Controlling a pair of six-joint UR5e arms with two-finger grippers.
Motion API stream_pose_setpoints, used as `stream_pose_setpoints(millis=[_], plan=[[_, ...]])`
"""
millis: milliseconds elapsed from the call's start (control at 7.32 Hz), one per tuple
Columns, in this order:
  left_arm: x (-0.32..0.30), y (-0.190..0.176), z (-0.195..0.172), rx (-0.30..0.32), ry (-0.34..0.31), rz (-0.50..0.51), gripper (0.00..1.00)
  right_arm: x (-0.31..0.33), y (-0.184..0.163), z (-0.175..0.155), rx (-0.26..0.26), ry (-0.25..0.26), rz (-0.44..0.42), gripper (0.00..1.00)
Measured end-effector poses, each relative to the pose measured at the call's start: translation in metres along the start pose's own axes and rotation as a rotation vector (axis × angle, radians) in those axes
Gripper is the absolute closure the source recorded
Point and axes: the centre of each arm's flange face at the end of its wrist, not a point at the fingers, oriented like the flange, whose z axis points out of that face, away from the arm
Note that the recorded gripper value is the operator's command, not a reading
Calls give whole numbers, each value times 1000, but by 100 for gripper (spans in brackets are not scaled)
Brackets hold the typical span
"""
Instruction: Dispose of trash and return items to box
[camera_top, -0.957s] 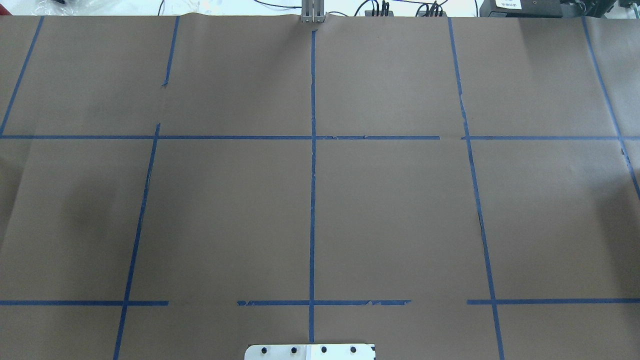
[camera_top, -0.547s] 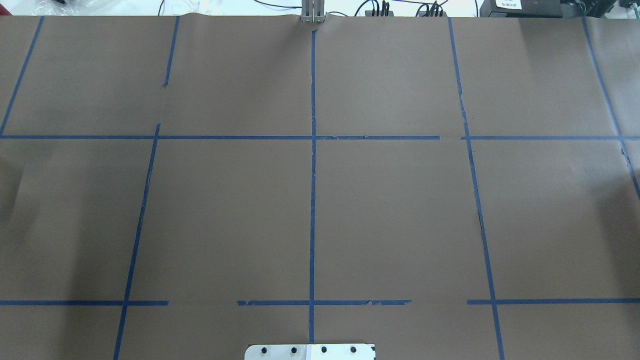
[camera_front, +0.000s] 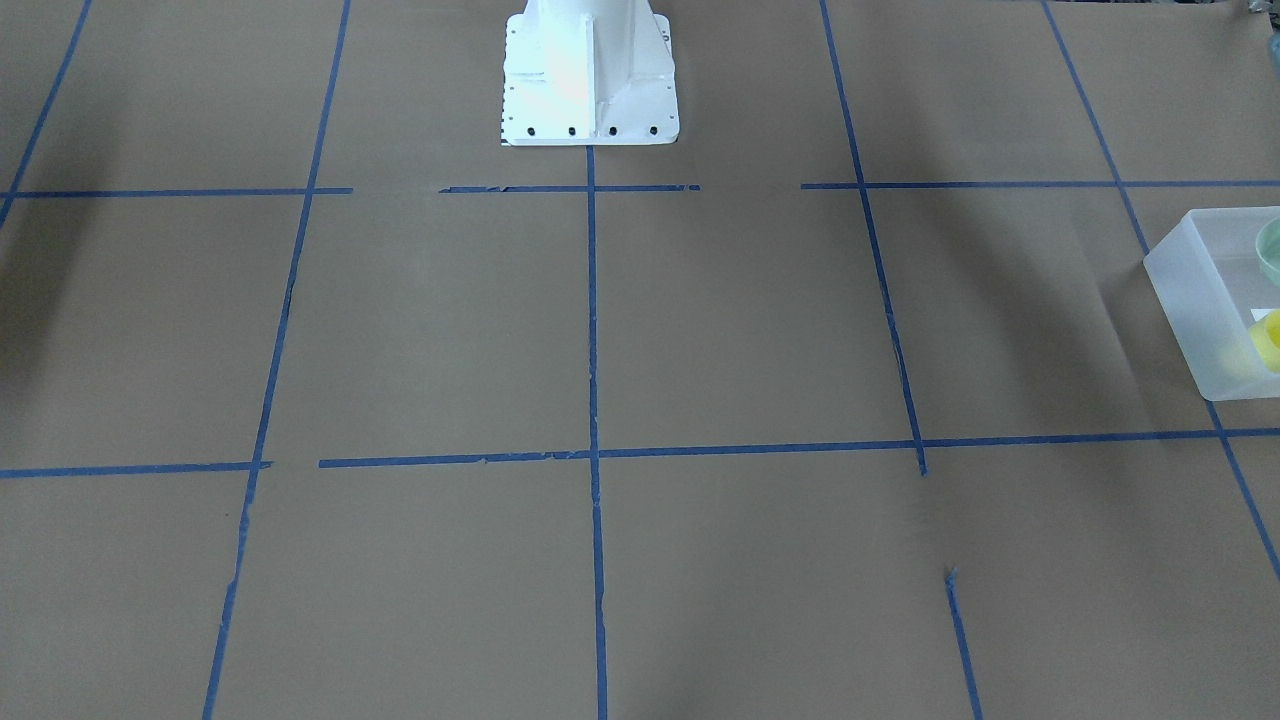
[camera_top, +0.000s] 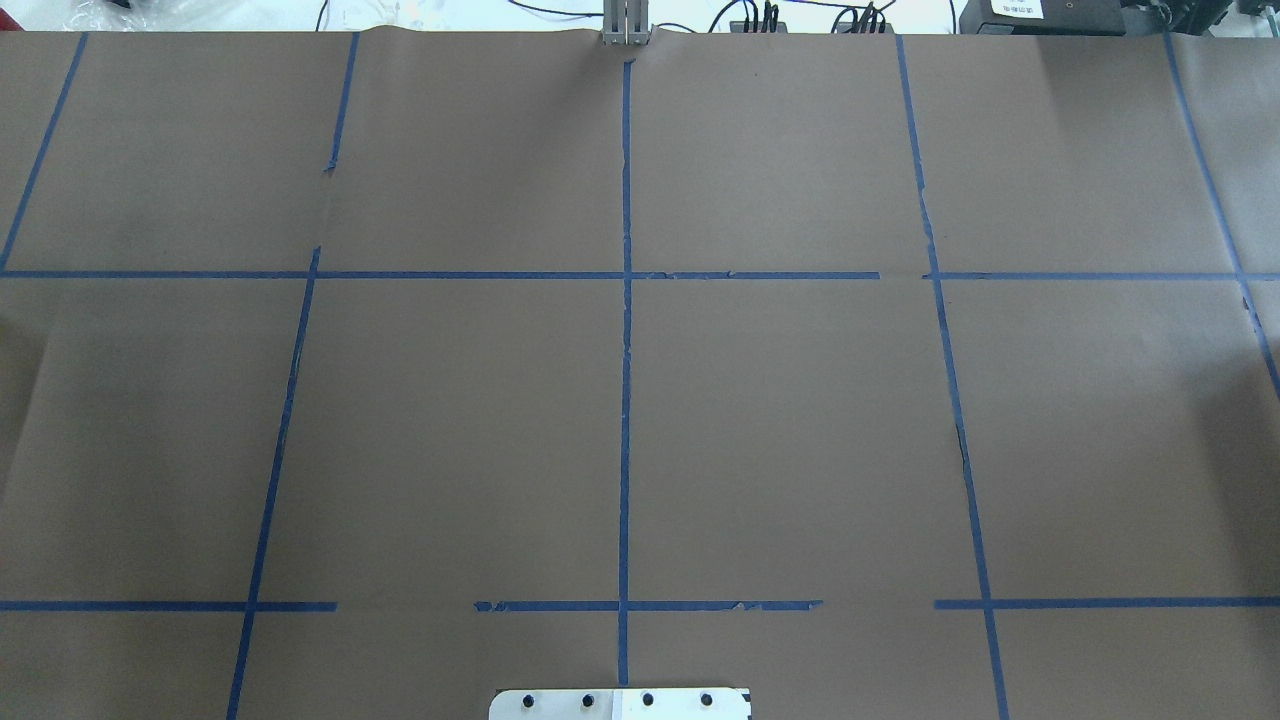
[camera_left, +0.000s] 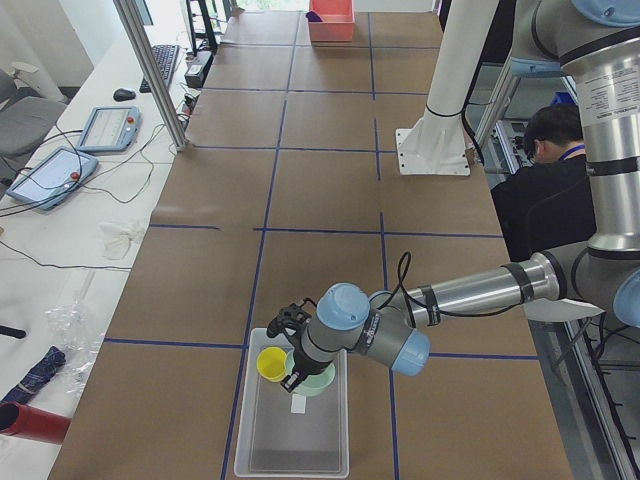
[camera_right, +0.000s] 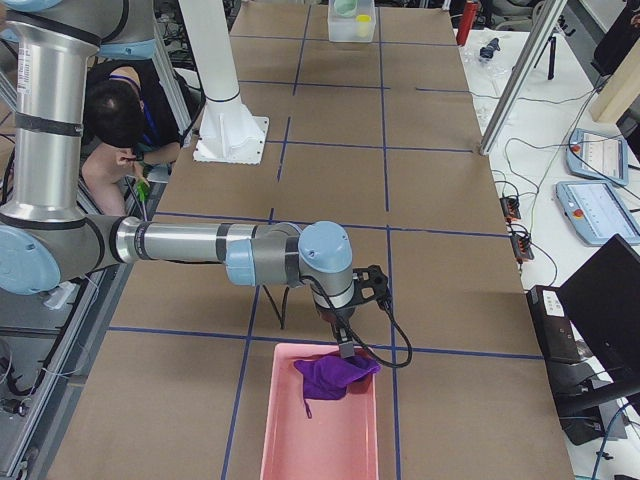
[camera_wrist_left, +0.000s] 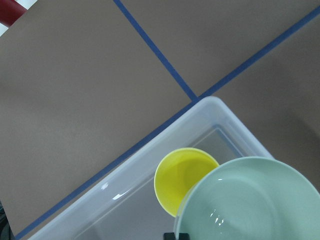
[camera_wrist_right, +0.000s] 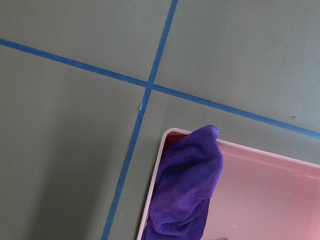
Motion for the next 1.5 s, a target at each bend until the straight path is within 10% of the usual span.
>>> stream_pose_setpoints(millis=[547, 1093, 1503], plan=[[-3, 3, 4, 37, -17, 20, 0, 1, 3, 3, 0, -8, 3, 0], [25, -58, -62, 116, 81, -311, 0, 2, 21, 14, -24, -48, 18, 0], [31, -45, -54, -59, 201, -483, 0, 7, 36, 24, -50, -61, 44, 0]])
